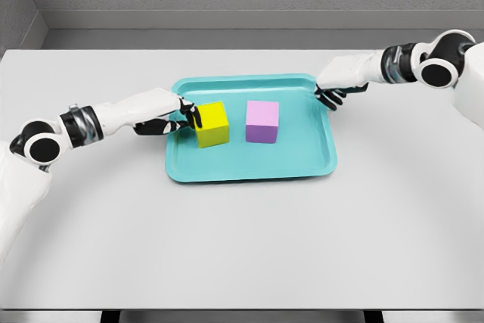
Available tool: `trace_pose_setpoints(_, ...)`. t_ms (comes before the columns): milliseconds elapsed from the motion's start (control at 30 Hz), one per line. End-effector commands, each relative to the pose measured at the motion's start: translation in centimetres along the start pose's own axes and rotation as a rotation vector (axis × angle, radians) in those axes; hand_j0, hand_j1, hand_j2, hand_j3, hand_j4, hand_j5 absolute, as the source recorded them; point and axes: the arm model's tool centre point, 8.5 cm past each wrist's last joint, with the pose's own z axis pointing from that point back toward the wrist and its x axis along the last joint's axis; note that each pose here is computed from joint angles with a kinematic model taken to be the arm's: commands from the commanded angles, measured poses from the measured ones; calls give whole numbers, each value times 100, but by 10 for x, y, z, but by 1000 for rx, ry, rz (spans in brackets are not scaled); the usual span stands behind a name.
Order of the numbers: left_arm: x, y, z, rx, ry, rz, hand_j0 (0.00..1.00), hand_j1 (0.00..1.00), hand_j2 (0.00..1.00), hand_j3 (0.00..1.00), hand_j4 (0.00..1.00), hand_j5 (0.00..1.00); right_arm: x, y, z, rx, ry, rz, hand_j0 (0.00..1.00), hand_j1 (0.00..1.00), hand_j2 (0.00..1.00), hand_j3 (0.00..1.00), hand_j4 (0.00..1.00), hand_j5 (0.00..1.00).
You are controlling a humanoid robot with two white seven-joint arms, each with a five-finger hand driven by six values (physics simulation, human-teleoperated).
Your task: Push two cubes
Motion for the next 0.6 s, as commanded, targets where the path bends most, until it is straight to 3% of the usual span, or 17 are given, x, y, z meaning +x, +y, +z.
trace_pose_setpoints(0,-3,5,6,18,3,11,49,49,49,49,49,49,-7,4,13,-17,-4,-21,14,14,14,14,14,14)
trace_pose_setpoints(133,0,31,36,65,-19,1,49,49,49,49,49,49,-13,-2,21,-67,6,-48,14,14,14,14,14,14)
trace_pose_setpoints(200,-11,33,58,26,34,-26,50,50,50,50,50,50,-13,-2,22,-68,8,-48,15,15,15,15,15,15)
trace_pose_setpoints(267,-6,36,60,21,23,-48,65,65,65,65,65,65,-14,0,23,-70,4,-59,15,15,15,15,15,15)
trace_pose_setpoints(367,9,46,53,37,-14,-90,72,72,72,72,72,72,-13,1,23,-77,-4,-74,16,16,16,16,16,16)
trace_pose_setpoints(433,8,52,54,47,1,-109,100,100,100,100,100,100,-13,6,21,-72,-6,-82,16,16,16,16,16,16)
trace_pose_setpoints(500,8,50,52,45,4,-112,100,100,100,100,100,100,-11,9,18,-68,-11,-88,16,16,16,16,16,16)
trace_pose_setpoints(567,4,77,67,125,32,-133,100,100,100,100,100,100,-14,14,17,-60,-5,-102,16,16,16,16,16,16)
